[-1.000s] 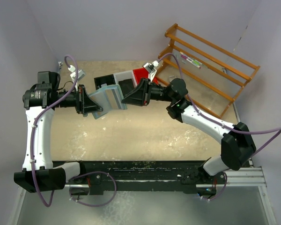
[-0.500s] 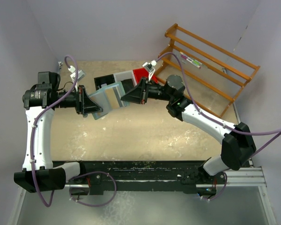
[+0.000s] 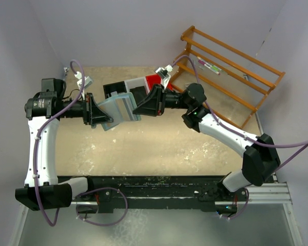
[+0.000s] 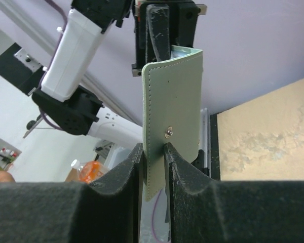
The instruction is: Take the credit cards out of the card holder
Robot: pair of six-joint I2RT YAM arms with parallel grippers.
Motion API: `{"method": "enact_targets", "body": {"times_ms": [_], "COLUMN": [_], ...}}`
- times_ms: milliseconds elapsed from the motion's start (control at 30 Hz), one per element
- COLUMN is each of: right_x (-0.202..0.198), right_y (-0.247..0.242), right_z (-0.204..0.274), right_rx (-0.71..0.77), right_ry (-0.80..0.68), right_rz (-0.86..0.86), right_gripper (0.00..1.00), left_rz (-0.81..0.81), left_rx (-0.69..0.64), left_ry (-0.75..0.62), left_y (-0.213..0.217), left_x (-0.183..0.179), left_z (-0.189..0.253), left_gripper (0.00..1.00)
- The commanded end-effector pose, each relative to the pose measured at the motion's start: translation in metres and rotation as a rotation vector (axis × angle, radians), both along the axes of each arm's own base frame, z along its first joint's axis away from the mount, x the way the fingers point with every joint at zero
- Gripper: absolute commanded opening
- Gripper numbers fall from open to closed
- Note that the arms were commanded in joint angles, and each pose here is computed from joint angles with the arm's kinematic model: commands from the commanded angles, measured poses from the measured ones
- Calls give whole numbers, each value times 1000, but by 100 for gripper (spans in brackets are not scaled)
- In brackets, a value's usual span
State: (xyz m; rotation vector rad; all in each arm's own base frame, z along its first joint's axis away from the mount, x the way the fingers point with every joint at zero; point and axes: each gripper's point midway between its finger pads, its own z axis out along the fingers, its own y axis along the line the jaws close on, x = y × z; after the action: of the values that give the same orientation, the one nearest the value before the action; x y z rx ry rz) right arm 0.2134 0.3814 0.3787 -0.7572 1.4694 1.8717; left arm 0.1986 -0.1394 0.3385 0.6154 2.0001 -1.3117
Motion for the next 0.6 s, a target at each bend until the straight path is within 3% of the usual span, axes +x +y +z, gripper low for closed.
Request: {"method": "enact_targets", "body": {"times_ms": [0,267,567], "right_x": [-18,2,36], "right_y": [-7,0,3], "right_z": [35,27,5], "right_rx": [96,43,-111], "right_ry": [-79,-59,-88], "right_rz": [74,-24,-247], "right_gripper": [22,17,22], "left_rz": [-19,-23,-32], "left_rx": [-29,-32,-47], "left_ry": [-78,-80,-83], "left_y": [-2,-3,-4], "left_x": [-3,-4,-6], "left_z": [20,21,26], "left_gripper": [0,0,0]}}
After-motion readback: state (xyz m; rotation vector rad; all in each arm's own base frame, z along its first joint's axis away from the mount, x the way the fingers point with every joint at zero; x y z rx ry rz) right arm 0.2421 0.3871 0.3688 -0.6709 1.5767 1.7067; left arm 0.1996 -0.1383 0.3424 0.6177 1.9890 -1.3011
